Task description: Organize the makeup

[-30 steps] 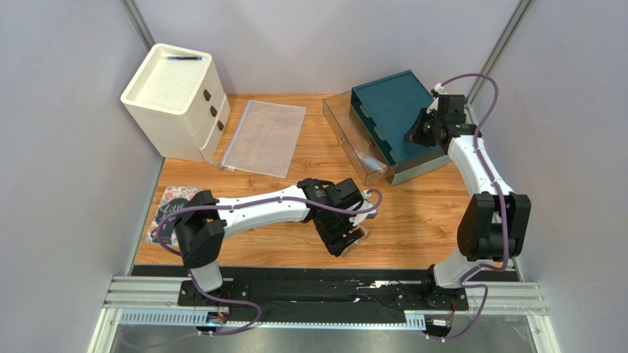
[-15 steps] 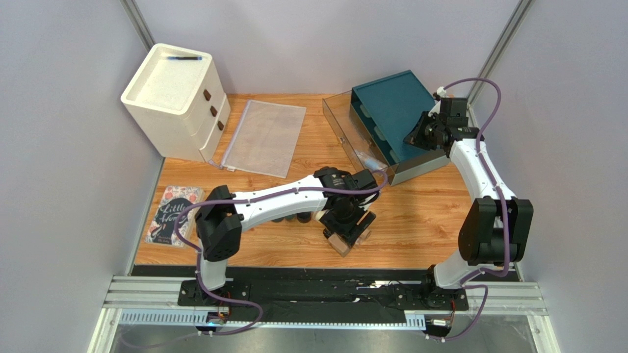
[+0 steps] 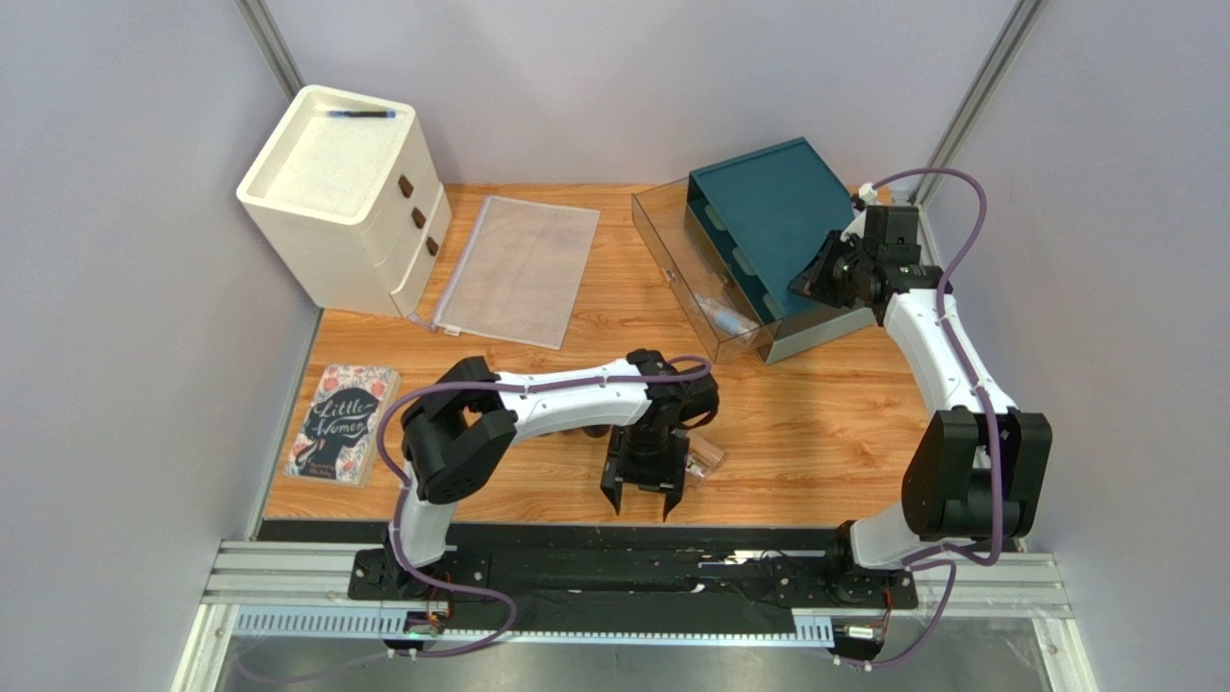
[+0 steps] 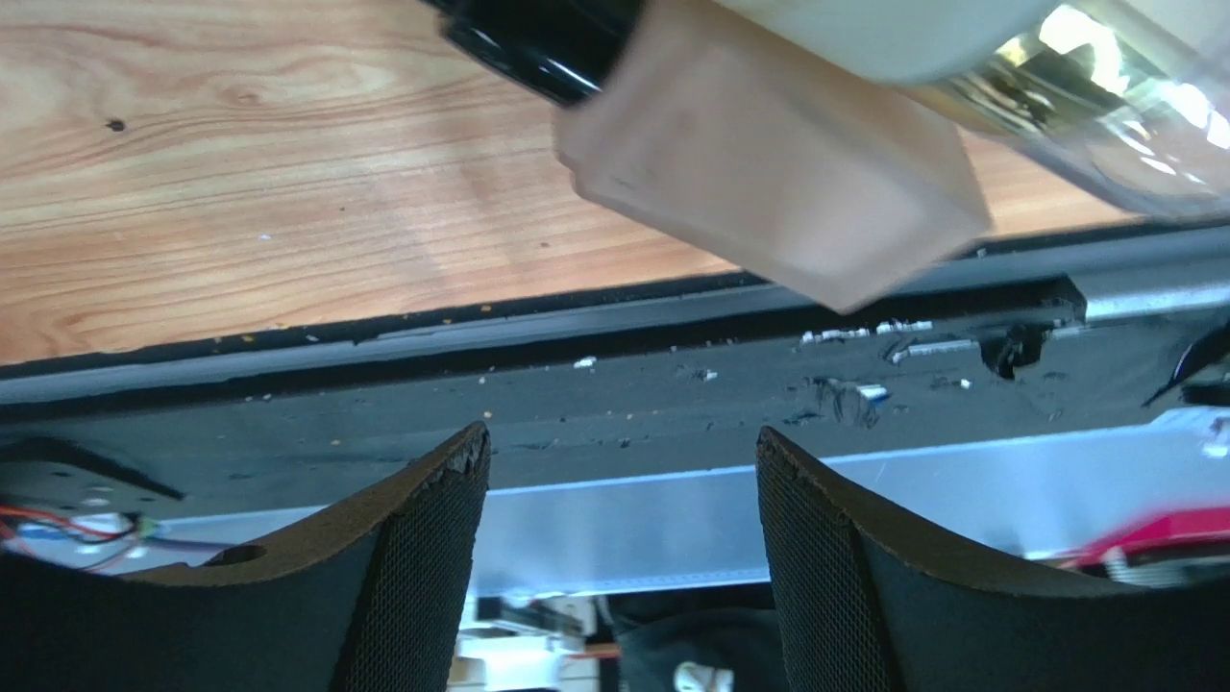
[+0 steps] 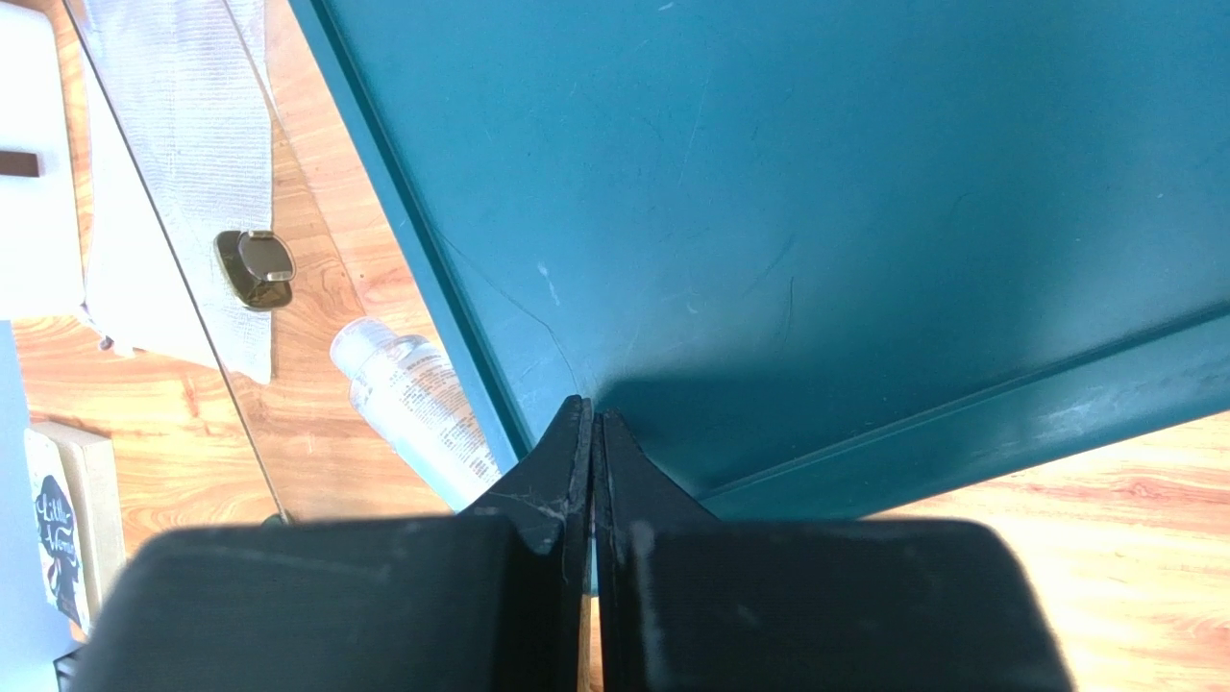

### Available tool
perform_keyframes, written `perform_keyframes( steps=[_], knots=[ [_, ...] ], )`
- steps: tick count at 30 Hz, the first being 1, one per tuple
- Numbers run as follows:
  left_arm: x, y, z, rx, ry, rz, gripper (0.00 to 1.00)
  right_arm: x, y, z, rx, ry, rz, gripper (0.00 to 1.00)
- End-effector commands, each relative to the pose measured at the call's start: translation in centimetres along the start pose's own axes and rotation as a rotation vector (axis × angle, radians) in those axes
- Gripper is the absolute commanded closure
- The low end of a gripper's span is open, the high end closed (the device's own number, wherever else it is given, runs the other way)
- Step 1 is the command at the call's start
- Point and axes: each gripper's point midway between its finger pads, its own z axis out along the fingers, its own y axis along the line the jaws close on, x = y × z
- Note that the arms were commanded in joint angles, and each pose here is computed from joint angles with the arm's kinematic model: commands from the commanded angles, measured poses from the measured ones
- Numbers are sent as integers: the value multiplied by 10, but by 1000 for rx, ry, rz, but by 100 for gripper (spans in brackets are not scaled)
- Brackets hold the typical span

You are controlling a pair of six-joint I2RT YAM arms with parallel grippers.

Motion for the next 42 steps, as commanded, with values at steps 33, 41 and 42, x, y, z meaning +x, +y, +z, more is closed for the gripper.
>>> perform_keyframes(
  steps=[33,41,42],
  knots=[
    [-59,-25,29,58,-115,-420,27,72,-40,7,119,243,74,100],
    [-52,-1,35,-5,-126,-390,39,72,-42,9,120,244,78,100],
    [-51,0,35,-8,-128,-387,43,73,-42,9,120,247,79,100]
  ],
)
